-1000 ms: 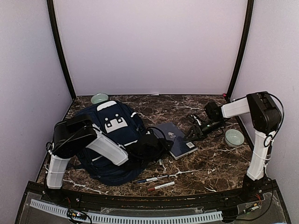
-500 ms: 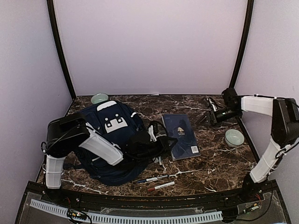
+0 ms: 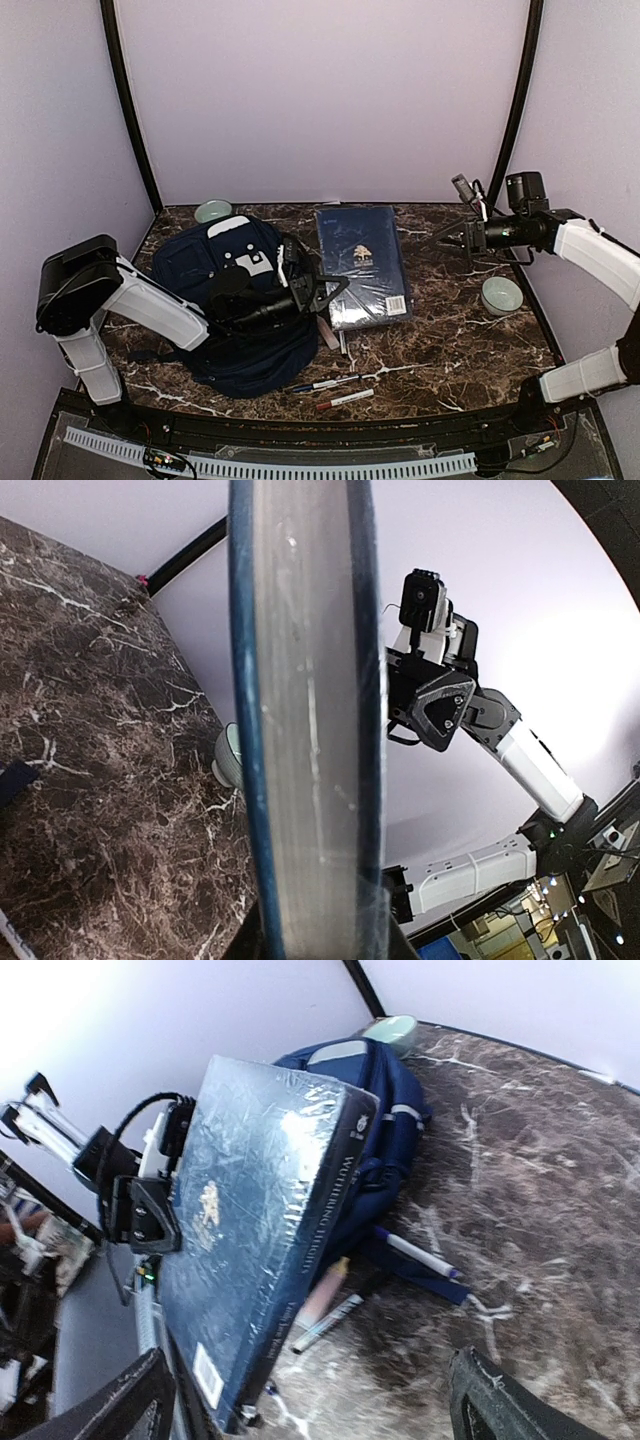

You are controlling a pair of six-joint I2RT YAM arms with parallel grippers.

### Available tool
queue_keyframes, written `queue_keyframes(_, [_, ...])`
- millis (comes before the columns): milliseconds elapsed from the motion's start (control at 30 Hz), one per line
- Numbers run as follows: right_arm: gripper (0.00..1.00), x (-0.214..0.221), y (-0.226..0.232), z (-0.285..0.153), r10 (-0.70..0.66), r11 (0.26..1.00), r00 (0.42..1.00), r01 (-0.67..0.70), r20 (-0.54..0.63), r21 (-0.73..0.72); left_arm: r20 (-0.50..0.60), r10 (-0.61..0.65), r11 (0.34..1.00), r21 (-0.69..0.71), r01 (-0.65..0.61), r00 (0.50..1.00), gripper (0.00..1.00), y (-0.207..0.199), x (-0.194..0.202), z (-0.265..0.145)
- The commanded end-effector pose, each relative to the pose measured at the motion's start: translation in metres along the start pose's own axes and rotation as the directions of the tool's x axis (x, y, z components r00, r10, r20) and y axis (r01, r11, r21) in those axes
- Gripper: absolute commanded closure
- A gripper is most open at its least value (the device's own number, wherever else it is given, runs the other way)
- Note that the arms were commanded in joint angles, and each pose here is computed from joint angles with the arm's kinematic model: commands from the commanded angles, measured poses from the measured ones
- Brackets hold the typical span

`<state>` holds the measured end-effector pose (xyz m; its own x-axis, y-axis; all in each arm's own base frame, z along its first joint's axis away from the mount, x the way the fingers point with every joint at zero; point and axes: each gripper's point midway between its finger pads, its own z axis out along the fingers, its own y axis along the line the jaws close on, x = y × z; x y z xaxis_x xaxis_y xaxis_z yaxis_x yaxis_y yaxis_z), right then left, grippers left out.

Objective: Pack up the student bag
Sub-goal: Pass from the left arm to the right

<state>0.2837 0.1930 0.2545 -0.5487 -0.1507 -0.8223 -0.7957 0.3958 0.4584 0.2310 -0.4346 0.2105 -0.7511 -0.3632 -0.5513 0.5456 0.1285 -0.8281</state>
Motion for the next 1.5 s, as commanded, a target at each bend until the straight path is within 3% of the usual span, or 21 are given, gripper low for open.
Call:
queue_keyframes(0, [0.12, -0.001, 0.039, 0.022, 0.036, 0.976, 0.999, -0.041, -0.024, -0.214, 0.202, 0.139, 0.954, 0.234, -0.186, 0.969, 1.00, -0.094, -0.054, -0.036])
queue_keyframes(133, [0.17, -0.002, 0.055, 0.044, 0.099, 0.951, 0.993, -0.112, -0.061, -0.288, 0.242, 0.191, 0.943, 0.224, -0.247, 0.951, 1.00, -0.102, -0.059, -0.055])
queue_keyframes(367, [0.20, 0.008, 0.094, 0.082, 0.071, 0.907, 0.987, -0.124, -0.143, -0.403, 0.309, 0.211, 0.928, 0.234, -0.289, 0.927, 1.00, -0.113, -0.071, -0.079])
queue_keyframes(600, [0.26, 0.008, 0.127, 0.099, 0.072, 0.866, 0.990, -0.121, -0.119, -0.485, 0.412, 0.195, 0.940, 0.180, -0.289, 0.890, 1.00, -0.104, -0.086, -0.097])
queue_keyframes(1167, [0.49, 0.012, 0.139, 0.133, 0.087, 0.852, 0.981, -0.162, -0.171, -0.497, 0.450, 0.101, 0.960, 0.191, -0.206, 0.887, 1.00, -0.088, -0.087, -0.102])
queue_keyframes(1467, [0.87, 0.006, 0.149, 0.125, 0.095, 0.826, 0.982, -0.170, -0.163, -0.537, 0.437, 0.076, 0.970, 0.175, -0.168, 0.896, 1.00, -0.076, -0.084, -0.097])
